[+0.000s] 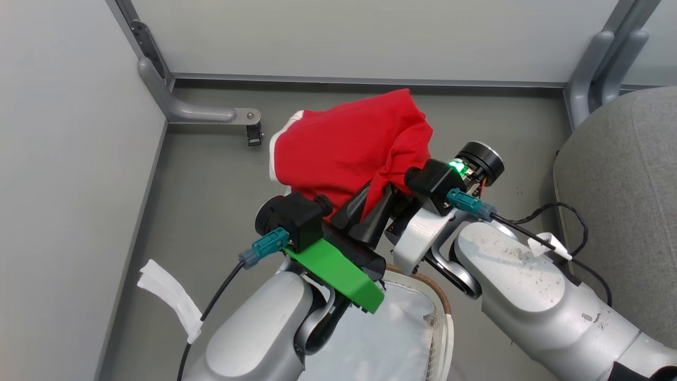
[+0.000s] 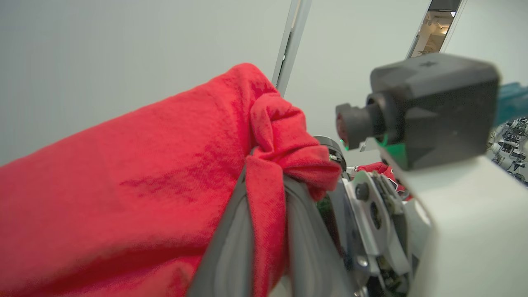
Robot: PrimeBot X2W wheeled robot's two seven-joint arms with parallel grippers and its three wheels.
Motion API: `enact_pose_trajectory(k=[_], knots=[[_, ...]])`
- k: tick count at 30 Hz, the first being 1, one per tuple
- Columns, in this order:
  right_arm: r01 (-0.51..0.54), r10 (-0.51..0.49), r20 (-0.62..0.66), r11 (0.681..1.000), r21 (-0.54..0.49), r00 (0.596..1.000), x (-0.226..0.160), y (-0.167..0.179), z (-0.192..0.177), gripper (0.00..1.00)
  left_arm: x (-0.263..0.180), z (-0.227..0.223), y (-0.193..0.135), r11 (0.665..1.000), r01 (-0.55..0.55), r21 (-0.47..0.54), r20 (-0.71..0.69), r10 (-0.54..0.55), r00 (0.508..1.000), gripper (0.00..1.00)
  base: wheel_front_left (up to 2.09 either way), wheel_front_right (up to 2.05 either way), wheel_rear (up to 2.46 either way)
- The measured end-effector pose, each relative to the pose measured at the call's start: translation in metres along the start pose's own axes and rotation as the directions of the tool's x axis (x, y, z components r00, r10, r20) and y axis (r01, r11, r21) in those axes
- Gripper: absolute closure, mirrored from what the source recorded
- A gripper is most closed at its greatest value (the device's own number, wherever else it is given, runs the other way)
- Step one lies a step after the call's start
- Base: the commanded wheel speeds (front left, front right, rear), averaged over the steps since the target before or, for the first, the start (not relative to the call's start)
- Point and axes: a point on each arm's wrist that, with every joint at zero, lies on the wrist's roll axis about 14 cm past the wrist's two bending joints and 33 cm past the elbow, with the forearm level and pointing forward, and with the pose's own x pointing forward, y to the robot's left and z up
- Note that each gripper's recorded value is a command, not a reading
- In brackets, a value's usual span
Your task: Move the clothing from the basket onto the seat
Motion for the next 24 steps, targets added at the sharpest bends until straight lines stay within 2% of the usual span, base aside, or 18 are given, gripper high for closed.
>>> enact_pose_trajectory(k=[8, 10, 11, 24], knots=[[0.050, -0.050, 0.004, 0.999, 0.017, 0.999, -0.006, -0.012, -0.003, 1.00, 0.004, 0.004, 0.004, 1.000, -0.005, 0.006, 0.017, 0.005, 1.000, 1.00, 0.00, 0.00, 0.00], [0.067, -0.067, 0.004, 0.998, 0.018, 0.998, -0.009, -0.016, -0.004, 1.00, 0.006, 0.007, 0.004, 1.000, -0.003, 0.014, 0.025, 0.002, 1.000, 0.56, 0.00, 0.00, 0.00], [0.077, -0.077, 0.006, 0.997, 0.016, 0.997, -0.010, -0.019, -0.003, 1.00, 0.006, 0.007, 0.004, 1.000, -0.002, 0.014, 0.027, 0.002, 1.000, 0.00, 0.00, 0.00, 0.00], [0.248, -0.248, 0.010, 0.969, 0.020, 0.969, -0.049, -0.056, -0.003, 1.00, 0.010, 0.012, 0.019, 0.998, -0.057, 0.037, 0.062, 0.055, 0.997, 0.00, 0.00, 0.00, 0.00]])
